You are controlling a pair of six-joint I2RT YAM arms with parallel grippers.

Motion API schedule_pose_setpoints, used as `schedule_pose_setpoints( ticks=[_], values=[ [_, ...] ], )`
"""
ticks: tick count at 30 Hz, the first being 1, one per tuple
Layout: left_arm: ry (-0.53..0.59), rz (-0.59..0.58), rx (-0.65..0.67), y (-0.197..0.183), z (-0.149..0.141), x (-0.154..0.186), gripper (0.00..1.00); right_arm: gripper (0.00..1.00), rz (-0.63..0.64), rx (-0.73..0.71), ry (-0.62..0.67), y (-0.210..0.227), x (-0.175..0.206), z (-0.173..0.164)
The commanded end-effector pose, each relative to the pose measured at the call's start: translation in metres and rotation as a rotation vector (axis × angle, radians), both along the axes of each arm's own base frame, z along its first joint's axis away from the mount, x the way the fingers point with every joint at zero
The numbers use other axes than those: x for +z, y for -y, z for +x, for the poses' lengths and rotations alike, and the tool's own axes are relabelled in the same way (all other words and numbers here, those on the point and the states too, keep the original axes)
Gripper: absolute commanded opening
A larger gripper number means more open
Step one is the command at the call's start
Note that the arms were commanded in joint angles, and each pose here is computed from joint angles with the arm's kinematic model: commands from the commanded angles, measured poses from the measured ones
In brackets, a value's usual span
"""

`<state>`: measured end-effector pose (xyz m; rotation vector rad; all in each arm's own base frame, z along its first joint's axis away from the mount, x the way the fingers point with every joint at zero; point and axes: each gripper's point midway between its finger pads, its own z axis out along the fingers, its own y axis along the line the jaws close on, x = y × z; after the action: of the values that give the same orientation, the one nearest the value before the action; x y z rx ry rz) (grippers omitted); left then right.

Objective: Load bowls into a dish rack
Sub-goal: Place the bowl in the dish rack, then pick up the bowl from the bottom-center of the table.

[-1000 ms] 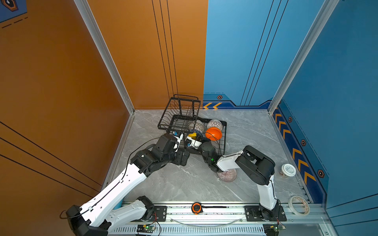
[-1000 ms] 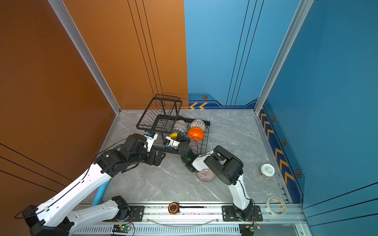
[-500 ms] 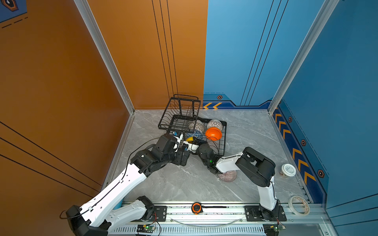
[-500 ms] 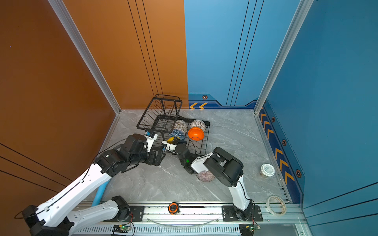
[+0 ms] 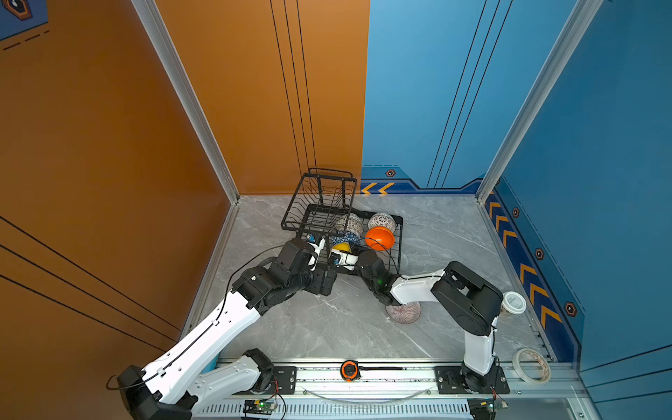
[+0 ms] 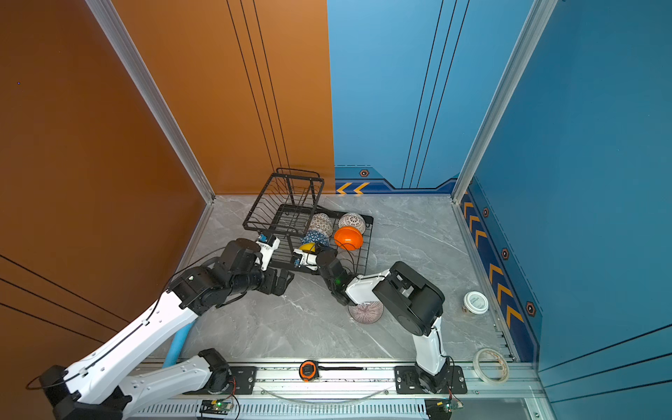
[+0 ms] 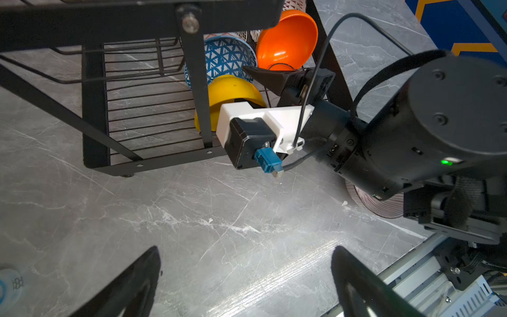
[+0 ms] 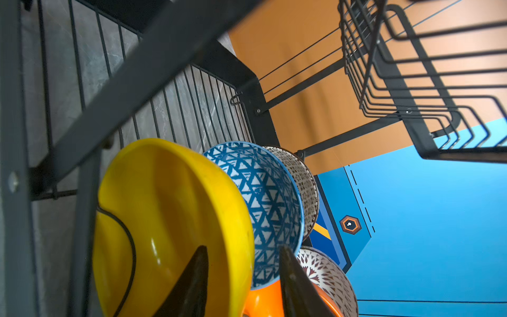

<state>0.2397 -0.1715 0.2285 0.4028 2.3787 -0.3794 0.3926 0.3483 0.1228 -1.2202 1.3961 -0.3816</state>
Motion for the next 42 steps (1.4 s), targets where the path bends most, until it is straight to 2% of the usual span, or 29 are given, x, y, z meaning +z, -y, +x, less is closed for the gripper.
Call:
schedule_pose_setpoints(
  ticks=[1,6,15,19,24,28,36,42],
  values=[
    [0.007,-0.013,0.016,-0.002,0.002,0.001,0.98,0.44,0.015,0.004,-0.038,0.006,0.001,-0.005],
    [0.005,-0.013,0.016,-0.002,0.001,0.0,0.98,0.55,0.029,0.004,-0.052,0.011,0.006,-0.005],
    [0.009,-0.013,0.018,-0.003,0.001,0.001,0.98,0.65,0.078,0.019,-0.086,0.017,0.019,-0.011],
    [0.012,-0.013,0.013,-0.002,0.002,0.002,0.98,0.79,0.093,0.049,-0.113,0.026,0.025,-0.022],
    [0.014,-0.012,0.009,-0.001,0.003,0.003,0.98,0.88,0.124,0.022,-0.16,0.044,0.038,-0.029],
    [0.014,-0.013,0.004,0.001,0.005,0.003,0.98,1.0,0.173,-0.014,-0.19,0.061,0.057,-0.038],
    [0.012,-0.018,-0.015,0.008,0.006,0.003,0.98,1.0,0.337,-0.29,-0.265,0.125,0.095,-0.057],
    [0.066,0.053,-0.094,0.036,-0.004,0.009,0.98,1.0,0.531,-0.488,-0.374,0.181,0.111,-0.081]
  ],
)
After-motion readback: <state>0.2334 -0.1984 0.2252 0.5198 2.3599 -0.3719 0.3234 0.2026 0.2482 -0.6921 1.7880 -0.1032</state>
